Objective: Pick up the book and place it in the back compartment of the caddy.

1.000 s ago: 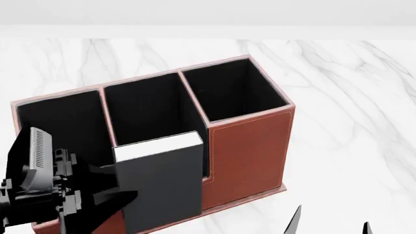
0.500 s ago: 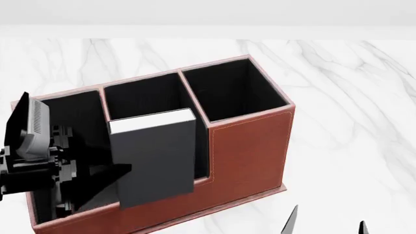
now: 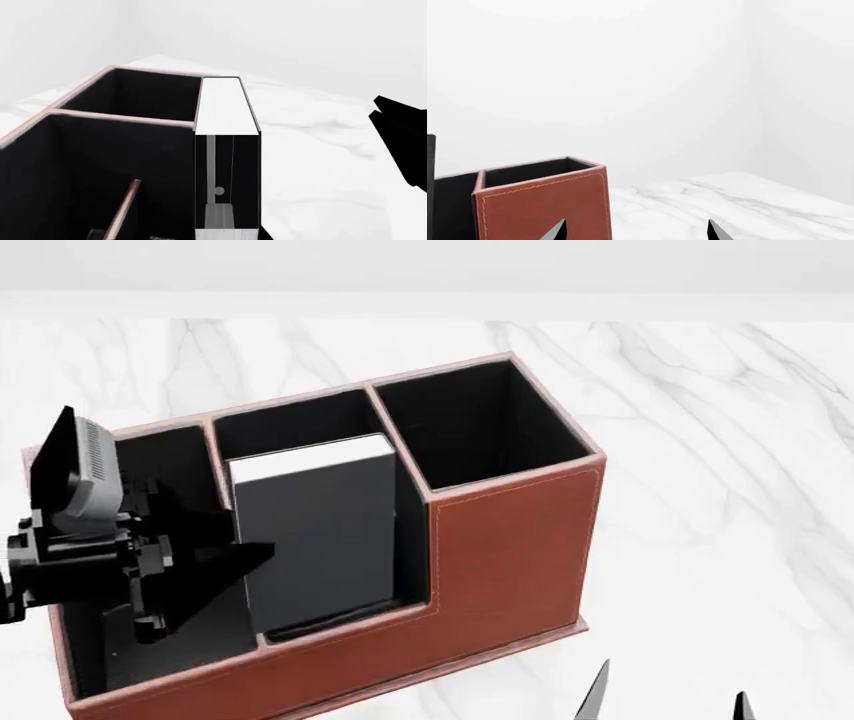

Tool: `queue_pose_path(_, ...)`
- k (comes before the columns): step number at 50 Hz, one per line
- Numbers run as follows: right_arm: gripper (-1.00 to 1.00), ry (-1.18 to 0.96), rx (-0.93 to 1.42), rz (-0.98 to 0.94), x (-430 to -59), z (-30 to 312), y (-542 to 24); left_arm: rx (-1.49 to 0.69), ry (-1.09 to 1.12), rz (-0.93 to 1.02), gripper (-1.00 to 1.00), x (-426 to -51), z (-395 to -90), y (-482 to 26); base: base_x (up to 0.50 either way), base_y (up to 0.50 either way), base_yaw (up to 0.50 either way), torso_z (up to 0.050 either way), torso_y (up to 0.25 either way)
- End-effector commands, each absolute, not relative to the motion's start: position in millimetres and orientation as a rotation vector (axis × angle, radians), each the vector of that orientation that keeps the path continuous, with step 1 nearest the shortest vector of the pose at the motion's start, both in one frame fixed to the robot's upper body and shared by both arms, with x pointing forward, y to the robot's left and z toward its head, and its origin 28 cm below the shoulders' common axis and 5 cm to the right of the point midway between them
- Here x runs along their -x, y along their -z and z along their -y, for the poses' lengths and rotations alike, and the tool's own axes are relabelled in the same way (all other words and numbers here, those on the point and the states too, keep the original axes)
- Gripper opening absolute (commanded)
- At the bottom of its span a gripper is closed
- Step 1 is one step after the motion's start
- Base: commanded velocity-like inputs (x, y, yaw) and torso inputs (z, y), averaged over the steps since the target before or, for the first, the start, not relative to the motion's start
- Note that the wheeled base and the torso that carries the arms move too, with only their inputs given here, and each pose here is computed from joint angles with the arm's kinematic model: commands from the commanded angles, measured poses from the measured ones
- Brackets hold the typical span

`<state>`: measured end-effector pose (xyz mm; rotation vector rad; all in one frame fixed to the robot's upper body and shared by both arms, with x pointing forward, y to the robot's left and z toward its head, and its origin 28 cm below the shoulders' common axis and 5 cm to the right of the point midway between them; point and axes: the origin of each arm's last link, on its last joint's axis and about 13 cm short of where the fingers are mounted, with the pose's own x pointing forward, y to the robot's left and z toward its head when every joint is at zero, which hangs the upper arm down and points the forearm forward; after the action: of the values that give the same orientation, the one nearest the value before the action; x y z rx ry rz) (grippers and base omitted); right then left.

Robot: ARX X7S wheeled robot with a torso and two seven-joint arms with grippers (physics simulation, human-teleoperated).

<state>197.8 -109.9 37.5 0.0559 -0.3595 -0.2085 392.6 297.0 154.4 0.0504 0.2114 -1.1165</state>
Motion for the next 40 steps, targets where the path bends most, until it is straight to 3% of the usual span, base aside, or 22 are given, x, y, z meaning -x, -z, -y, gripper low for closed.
queue_pose_path(1, 1.00, 0.209, -0.057, 0.359, -198, 110, -38, -0.020, 1.089, -0.164, -1.00, -405, -291, -158, 0.00, 0.00, 0.00, 0.000, 0.000)
queue_pose_path(40, 1.00, 0.206, -0.051, 0.349, -200, 110, -35, 0.018, 0.976, -0.145, -1.00, -413, -283, -141, 0.00, 0.00, 0.00, 0.000, 0.002)
